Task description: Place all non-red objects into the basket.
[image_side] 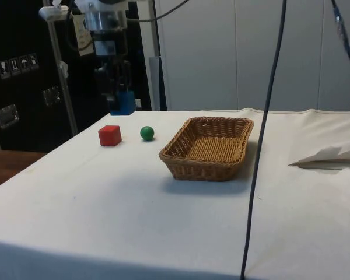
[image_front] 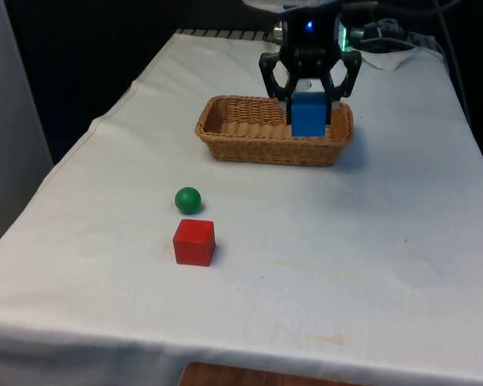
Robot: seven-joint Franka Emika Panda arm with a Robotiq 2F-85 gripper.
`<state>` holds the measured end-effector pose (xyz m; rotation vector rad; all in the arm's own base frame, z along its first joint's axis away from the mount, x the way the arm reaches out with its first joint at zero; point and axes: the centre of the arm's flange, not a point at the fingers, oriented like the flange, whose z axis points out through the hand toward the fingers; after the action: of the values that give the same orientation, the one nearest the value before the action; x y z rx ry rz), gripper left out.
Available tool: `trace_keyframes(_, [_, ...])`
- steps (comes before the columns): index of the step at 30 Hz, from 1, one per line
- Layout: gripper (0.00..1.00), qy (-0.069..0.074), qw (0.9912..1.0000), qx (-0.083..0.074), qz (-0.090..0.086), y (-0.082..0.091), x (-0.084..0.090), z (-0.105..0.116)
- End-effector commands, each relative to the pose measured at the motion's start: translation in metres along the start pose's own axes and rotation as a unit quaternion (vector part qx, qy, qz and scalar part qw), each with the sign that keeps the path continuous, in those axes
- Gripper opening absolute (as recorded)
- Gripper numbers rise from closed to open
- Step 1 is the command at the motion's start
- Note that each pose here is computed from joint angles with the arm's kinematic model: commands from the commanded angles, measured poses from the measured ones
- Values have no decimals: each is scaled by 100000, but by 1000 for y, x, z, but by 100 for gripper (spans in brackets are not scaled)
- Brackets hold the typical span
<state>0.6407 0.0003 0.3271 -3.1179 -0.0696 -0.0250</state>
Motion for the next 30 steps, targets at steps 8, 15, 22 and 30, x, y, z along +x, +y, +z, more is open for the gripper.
trace_keyframes(8, [3, -75, 99999, -441, -279, 7, -28, -19])
trace_keyframes(15, [3, -121, 99996, -610, -660, 12, -50, -31])
trace_keyframes(22, [3, -173, 99990, -811, -1124, 17, -73, -42])
trace_keyframes(30, [3, -261, 99978, -1178, -1723, 23, -99, -52])
